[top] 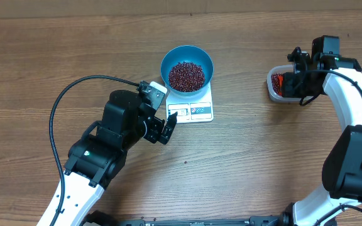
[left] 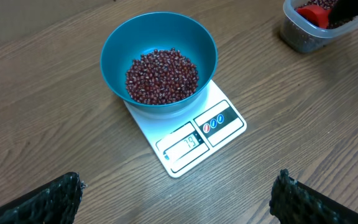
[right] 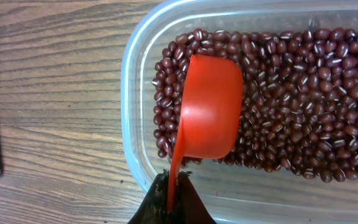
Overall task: Scoop item into bowl and weigh 150g on scale
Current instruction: 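Push the red scoop through the beans to fill it, right gripper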
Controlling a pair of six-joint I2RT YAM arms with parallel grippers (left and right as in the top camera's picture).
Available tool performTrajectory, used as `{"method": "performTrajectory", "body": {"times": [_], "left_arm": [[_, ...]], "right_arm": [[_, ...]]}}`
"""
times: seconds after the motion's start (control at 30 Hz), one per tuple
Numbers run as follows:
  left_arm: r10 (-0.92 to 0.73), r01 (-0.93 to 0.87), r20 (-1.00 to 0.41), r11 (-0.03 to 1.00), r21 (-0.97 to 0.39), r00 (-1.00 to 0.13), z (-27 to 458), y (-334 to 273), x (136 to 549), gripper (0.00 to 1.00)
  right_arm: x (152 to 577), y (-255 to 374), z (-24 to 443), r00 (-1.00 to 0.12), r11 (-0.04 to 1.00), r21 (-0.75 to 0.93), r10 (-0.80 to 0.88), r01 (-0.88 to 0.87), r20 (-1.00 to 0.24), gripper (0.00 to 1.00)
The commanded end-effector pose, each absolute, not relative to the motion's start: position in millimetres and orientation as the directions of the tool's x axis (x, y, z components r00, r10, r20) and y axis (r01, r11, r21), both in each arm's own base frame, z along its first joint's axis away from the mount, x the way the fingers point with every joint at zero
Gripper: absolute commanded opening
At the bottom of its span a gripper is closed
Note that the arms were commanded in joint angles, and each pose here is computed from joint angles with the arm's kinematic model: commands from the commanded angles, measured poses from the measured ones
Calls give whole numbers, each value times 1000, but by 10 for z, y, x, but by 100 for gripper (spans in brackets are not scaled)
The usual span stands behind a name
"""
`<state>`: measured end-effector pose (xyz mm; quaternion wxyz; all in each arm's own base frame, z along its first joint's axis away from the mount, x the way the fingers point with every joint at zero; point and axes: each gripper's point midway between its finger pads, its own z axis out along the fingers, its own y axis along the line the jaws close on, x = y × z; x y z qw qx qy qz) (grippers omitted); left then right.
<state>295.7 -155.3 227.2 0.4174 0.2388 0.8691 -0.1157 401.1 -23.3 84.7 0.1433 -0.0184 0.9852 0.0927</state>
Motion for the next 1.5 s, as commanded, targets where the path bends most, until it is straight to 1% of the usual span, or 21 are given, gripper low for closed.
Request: {"method": "performTrajectory", "body": {"times": [0.0, 0.2, 0.73, 0.97, 1.1, 1.27, 1.4, 1.47], "left_arm": [[304, 510, -791, 860, -12, -531, 2348, -1572, 2981, 99], [304, 510, -791, 860, -12, -532, 2347, -1572, 2982, 100], [304, 510, -791, 860, -12, -532, 2347, -1572, 2982, 99], [304, 510, -791, 860, -12, -531, 2348, -1572, 2981, 99], [304, 510, -791, 860, -12, -531, 2348, -1572, 2981, 99], [304, 510, -791, 860, -12, -532, 2347, -1572, 2982, 99], [304, 510, -791, 860, -12, -531, 2348, -1573, 2981, 99], [304, 510, -791, 860, -12, -531, 2348, -1572, 2981, 100]], "right_arm": [[4067, -150, 842, -953, 972, 218, -15, -84, -301, 4], [4096, -189, 872, -948, 964, 256, 12, -74, -320, 4], [4092, -526, 987, -923, 913, 407, 160, 4, -350, 4], [4088, -532, 1008, -920, 903, 430, 170, 2, -353, 4], [4074, -556, 993, -922, 908, 419, 171, 11, -346, 4], [3974, -725, 905, -938, 944, 323, 172, 70, -300, 4], [3972, -746, 973, -941, 947, 313, 172, 75, -293, 4], [3960, -810, 1000, -943, 957, 277, 170, 89, -286, 4]]}}
